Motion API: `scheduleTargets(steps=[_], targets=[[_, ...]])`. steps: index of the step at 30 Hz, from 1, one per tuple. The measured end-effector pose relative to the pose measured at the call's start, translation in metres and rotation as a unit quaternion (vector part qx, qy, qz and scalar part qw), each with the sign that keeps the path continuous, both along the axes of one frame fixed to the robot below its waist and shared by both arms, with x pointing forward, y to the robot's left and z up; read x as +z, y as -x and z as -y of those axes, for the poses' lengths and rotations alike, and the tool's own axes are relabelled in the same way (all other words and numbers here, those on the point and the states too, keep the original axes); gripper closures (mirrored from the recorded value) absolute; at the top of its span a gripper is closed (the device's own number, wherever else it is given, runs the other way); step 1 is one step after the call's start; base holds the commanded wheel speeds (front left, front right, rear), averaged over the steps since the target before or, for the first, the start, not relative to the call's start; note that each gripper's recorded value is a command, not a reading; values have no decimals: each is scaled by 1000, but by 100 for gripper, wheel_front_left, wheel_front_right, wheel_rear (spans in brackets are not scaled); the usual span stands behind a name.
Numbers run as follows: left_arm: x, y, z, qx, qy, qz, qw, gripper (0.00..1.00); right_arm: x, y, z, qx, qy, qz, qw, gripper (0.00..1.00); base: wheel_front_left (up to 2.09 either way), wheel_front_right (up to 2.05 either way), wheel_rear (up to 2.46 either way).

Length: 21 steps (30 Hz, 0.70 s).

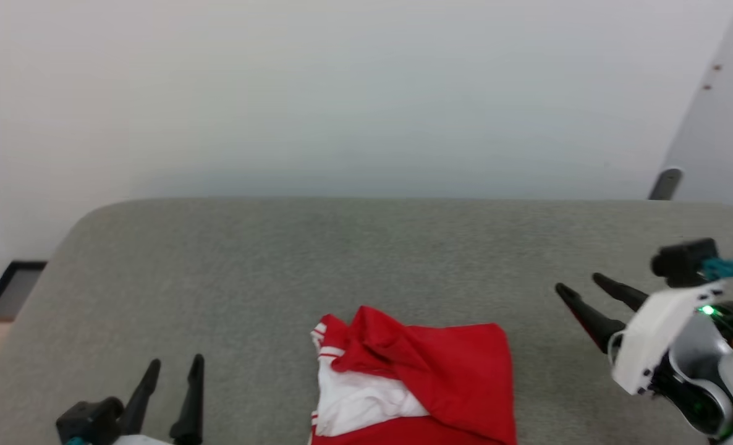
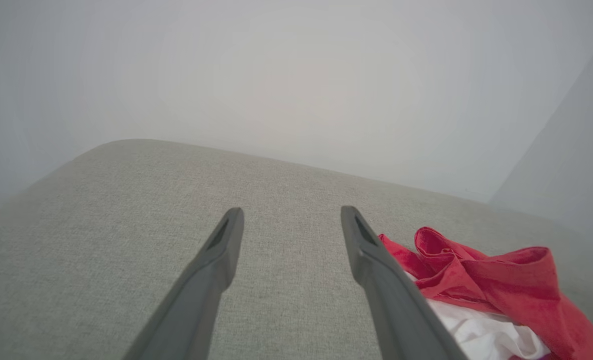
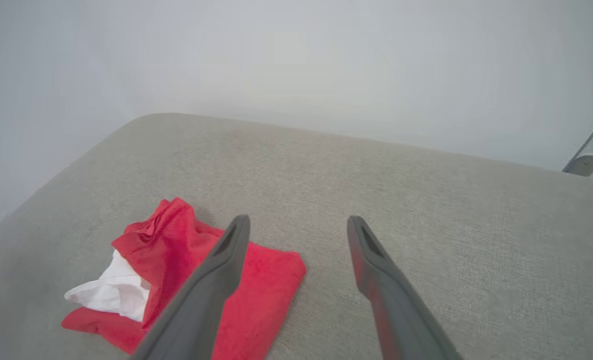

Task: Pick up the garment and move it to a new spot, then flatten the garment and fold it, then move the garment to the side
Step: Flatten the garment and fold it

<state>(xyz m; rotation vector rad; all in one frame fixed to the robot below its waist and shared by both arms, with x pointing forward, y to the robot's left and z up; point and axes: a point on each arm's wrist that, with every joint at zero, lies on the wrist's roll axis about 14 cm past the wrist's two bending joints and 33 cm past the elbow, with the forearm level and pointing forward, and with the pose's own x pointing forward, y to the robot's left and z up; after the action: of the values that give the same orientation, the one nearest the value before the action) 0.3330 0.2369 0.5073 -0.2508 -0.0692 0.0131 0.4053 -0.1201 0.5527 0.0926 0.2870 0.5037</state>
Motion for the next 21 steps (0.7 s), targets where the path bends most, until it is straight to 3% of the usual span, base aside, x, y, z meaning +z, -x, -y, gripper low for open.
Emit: scheduleTargets(steps=[10, 21], targets=[[8, -6, 6, -19, -24, 10, 999, 0, 1, 32, 77, -103, -18, 72, 992, 0, 0, 0, 0], [8, -4, 3, -23, -42, 10, 999, 0, -10, 60, 111, -162, -29, 91, 982, 0, 0, 0, 0]])
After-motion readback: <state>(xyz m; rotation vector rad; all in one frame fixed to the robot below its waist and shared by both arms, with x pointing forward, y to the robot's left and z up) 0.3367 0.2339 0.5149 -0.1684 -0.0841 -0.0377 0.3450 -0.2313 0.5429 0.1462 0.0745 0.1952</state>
